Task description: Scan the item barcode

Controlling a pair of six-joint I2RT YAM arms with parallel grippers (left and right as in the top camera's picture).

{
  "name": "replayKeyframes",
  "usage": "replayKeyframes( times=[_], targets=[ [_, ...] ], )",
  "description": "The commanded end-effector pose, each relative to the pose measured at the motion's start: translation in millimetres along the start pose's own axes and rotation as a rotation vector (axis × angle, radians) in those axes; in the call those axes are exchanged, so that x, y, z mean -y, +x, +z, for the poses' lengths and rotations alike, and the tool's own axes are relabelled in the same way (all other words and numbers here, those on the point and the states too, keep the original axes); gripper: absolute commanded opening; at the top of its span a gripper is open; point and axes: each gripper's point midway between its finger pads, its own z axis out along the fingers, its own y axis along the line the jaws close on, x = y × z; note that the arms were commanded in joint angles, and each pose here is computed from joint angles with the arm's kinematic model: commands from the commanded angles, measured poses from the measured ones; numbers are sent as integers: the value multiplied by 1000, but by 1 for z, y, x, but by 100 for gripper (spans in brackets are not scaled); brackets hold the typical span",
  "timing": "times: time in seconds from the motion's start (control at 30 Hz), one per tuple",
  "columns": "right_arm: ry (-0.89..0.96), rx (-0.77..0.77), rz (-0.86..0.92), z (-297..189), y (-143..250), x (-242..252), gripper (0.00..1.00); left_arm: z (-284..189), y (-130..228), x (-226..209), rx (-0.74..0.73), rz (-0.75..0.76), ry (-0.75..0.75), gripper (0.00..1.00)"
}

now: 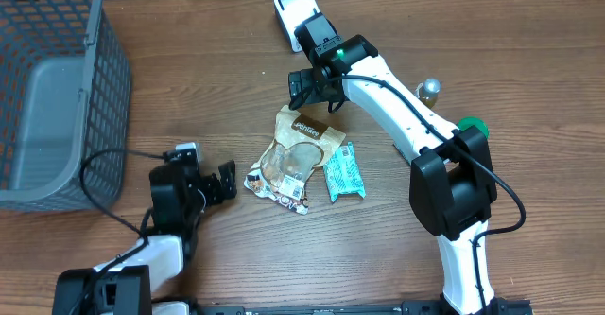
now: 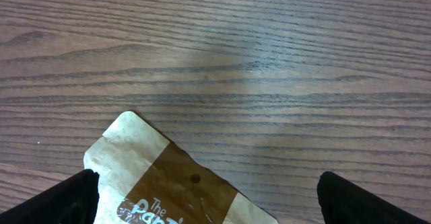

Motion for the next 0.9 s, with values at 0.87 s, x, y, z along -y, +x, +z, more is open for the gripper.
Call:
replayKeyframes(
  times=[0.87],
  targets=[
    [0, 26, 4, -10, -4, 0, 100, -59, 33, -19, 56, -25, -112, 99]
  ],
)
